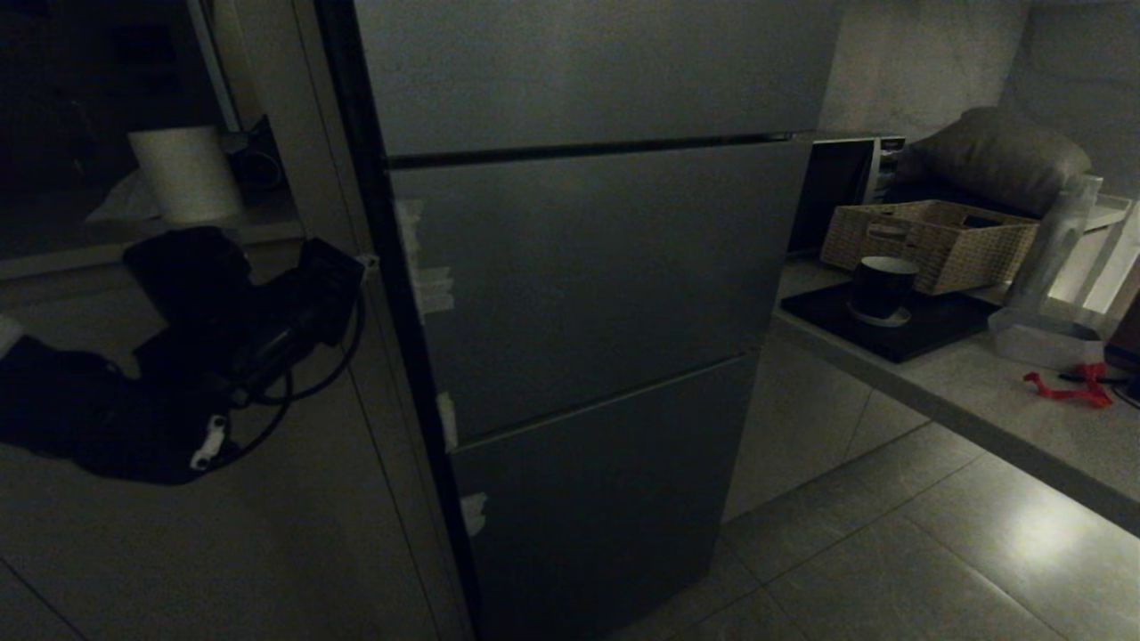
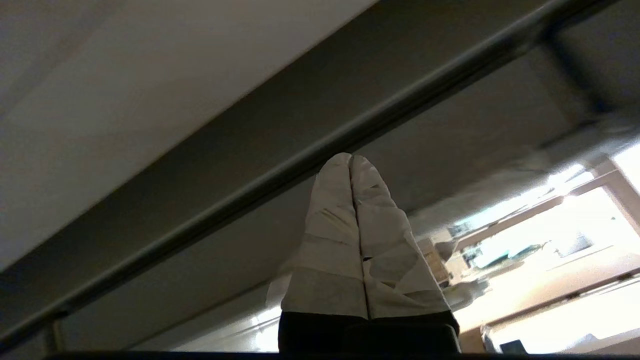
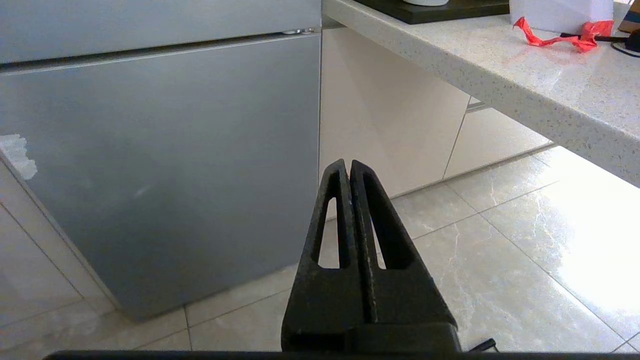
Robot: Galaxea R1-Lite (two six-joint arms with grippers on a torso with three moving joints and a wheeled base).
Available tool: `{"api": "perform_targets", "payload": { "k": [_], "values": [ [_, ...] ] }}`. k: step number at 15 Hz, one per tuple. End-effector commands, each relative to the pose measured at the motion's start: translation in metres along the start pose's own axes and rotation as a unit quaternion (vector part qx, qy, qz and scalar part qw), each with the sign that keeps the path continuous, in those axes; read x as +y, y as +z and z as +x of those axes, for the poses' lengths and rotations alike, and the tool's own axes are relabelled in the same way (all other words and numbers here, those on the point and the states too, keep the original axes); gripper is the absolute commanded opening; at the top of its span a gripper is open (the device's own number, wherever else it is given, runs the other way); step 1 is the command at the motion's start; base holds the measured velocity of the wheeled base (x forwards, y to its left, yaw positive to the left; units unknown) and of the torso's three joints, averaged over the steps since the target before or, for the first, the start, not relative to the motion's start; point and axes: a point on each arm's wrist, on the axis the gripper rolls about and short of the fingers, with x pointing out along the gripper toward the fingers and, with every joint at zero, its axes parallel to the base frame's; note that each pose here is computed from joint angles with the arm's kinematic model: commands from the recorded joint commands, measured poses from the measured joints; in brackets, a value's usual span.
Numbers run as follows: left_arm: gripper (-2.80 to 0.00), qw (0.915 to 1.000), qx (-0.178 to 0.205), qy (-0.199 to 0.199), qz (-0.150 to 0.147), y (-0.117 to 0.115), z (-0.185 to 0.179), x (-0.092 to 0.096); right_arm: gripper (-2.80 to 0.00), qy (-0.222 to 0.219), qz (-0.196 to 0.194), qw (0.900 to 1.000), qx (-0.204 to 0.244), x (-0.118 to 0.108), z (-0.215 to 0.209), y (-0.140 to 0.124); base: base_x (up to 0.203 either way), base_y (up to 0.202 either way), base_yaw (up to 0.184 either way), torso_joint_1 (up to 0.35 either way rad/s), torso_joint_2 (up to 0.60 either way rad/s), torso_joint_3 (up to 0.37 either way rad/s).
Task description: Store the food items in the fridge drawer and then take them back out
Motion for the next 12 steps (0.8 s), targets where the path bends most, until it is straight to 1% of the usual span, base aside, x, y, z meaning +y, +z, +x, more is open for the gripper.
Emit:
{"api": "perform_targets", "payload": {
  "k": [1, 5, 7, 10, 12],
  "values": [
    [-2.8, 1.0, 0.0, -0.007, -0.003, -0.004, 0.011, 0.0, -2.8, 0.001, 0.0, 1.0, 0.001, 0.0, 0.0, 0.0, 0.0, 0.0, 0.0, 0.0, 0.0, 0.0],
    [-2.8, 0.9997, 0.018, -0.018, -0.006, -0.018, 0.019, -0.007, -2.8, 0.001, 0.0, 1.0, 0.0, 0.0, 0.0, 0.0, 0.0, 0.0, 0.0, 0.0, 0.0, 0.0],
    [-2.8, 0.9996, 0.013, -0.023, -0.007, -0.02, 0.026, -0.009, -2.8, 0.001, 0.0, 1.0, 0.0, 0.0, 0.0, 0.0, 0.0, 0.0, 0.0, 0.0, 0.0, 0.0],
    [-2.8, 0.9999, 0.003, -0.014, -0.007, -0.027, 0.034, -0.007, -2.8, 0.001, 0.0, 1.0, 0.001, 0.0, 0.0, 0.0, 0.0, 0.0, 0.0, 0.0, 0.0, 0.0],
    [-2.8, 0.9998, 0.015, -0.011, -0.01, -0.035, 0.033, -0.005, -2.8, 0.001, 0.0, 1.0, 0.001, 0.0, 0.0, 0.0, 0.0, 0.0, 0.0, 0.0, 0.0, 0.0]
  ]
}}
